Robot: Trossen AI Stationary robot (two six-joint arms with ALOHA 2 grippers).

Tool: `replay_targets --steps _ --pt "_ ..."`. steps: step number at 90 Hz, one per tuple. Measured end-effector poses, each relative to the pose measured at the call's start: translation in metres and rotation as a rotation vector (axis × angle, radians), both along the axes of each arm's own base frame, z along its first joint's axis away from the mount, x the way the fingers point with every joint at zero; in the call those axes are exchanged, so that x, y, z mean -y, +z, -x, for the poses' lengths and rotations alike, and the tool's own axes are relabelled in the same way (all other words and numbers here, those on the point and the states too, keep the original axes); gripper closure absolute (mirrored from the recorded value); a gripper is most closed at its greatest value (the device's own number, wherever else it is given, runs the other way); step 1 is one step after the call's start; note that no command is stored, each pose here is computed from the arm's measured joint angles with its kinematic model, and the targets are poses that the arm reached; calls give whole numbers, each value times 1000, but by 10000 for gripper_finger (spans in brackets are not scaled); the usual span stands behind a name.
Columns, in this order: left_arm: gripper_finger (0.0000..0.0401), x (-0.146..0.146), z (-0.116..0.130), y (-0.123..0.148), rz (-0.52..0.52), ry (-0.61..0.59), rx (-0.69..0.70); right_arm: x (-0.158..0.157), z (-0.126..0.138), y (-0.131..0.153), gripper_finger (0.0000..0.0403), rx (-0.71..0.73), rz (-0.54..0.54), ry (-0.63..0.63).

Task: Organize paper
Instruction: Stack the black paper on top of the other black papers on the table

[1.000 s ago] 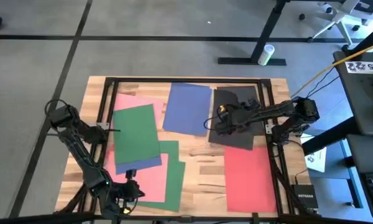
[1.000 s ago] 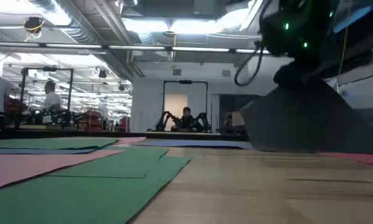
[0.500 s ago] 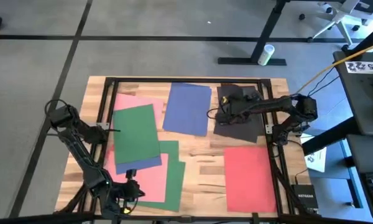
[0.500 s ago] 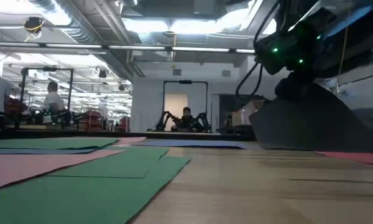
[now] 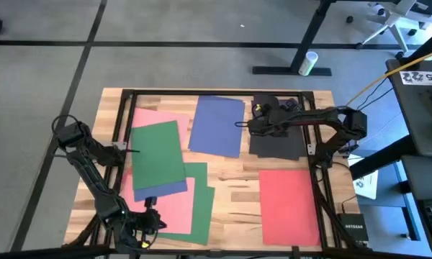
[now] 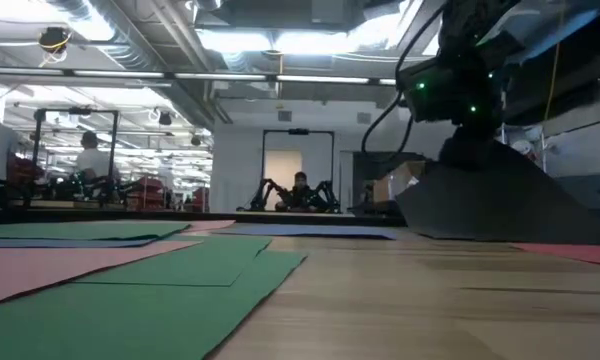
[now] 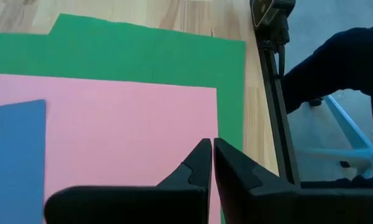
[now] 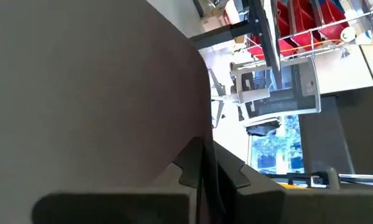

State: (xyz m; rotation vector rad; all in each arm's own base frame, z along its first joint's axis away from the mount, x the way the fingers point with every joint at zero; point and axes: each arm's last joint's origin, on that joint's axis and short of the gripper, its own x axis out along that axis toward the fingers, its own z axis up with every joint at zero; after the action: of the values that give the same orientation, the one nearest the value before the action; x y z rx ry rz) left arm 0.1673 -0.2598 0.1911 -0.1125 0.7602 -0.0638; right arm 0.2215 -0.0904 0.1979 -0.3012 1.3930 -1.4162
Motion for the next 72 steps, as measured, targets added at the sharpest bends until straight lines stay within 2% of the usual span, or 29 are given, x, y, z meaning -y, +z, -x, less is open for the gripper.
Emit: replay_targets --steps 13,29,59,72 --pt "401 0 0 0 1 1 0 5 1 -1 403 -39 -32 8" --pt "401 0 0 0 1 1 0 8 -4 -2 388 -20 -43 34" --pt "401 0 0 0 5 5 -1 10 -12 -5 287 23 -75 78" --pt "401 0 0 0 5 5 -1 10 -12 -5 259 23 -74 78"
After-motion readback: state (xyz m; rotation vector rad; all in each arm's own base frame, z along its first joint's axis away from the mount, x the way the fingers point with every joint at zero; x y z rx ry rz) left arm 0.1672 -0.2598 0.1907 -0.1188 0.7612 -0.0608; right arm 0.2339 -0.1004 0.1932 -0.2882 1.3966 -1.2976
